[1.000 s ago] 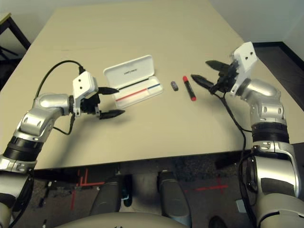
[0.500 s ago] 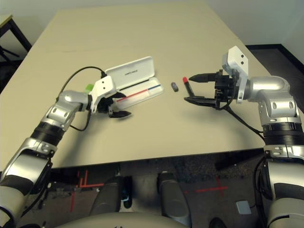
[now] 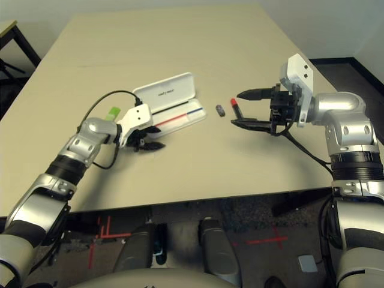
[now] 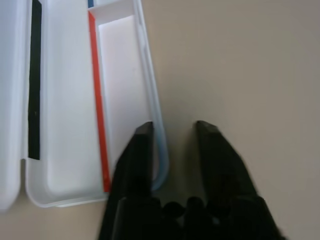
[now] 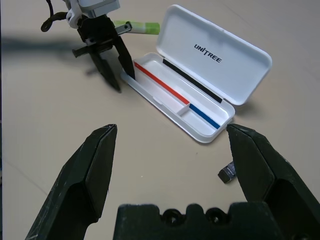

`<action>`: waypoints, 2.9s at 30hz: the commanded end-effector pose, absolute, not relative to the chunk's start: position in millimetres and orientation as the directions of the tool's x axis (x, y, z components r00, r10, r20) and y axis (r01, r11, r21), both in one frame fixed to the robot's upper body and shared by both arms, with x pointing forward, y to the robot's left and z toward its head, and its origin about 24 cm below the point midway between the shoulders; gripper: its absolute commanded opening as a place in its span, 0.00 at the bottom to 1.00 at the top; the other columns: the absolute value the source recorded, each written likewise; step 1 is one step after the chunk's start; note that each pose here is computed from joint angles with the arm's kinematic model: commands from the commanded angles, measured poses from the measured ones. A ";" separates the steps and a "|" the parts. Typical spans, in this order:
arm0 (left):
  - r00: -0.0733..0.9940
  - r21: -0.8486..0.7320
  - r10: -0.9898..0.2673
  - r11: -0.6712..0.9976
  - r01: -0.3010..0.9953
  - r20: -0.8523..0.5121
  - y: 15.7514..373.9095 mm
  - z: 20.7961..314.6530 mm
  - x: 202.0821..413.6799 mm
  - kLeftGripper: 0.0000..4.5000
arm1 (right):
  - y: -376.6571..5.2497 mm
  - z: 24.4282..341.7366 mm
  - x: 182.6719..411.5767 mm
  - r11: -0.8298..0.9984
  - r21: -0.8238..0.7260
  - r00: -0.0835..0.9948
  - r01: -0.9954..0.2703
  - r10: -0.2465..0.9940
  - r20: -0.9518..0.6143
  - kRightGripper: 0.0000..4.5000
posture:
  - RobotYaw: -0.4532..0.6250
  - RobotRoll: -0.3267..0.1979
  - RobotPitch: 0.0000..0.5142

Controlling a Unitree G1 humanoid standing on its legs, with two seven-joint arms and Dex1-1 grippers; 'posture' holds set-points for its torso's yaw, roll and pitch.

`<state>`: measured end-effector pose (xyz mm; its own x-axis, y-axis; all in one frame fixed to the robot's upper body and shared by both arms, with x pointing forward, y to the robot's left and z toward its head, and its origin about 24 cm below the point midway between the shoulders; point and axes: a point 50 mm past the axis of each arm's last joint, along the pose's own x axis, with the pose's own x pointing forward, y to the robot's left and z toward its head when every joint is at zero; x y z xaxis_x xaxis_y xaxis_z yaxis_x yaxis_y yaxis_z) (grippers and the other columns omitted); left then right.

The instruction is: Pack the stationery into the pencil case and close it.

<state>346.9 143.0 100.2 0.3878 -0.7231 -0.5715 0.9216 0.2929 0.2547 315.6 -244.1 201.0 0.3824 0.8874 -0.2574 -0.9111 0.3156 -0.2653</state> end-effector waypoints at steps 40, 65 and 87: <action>0.100 0.211 -0.754 -0.052 0.976 -0.649 140.0 108.0 292.7 0.00 | -266.5 186.7 312.1 0.388 -0.224 0.442 -0.894 0.843 -0.305 1.00 | 0.34 0.62 0.21; 0.141 0.182 -0.866 0.059 0.982 -0.480 169.3 147.8 282.4 0.99 | -279.7 161.6 336.3 0.805 -0.116 0.805 -0.582 0.550 -0.222 1.00 | 0.37 0.62 0.24; 0.308 0.194 -0.879 0.252 0.948 -0.365 200.9 166.5 293.6 0.99 | -237.7 104.2 374.7 0.969 0.039 0.857 -0.245 0.236 -0.459 1.00 | 0.40 0.62 0.25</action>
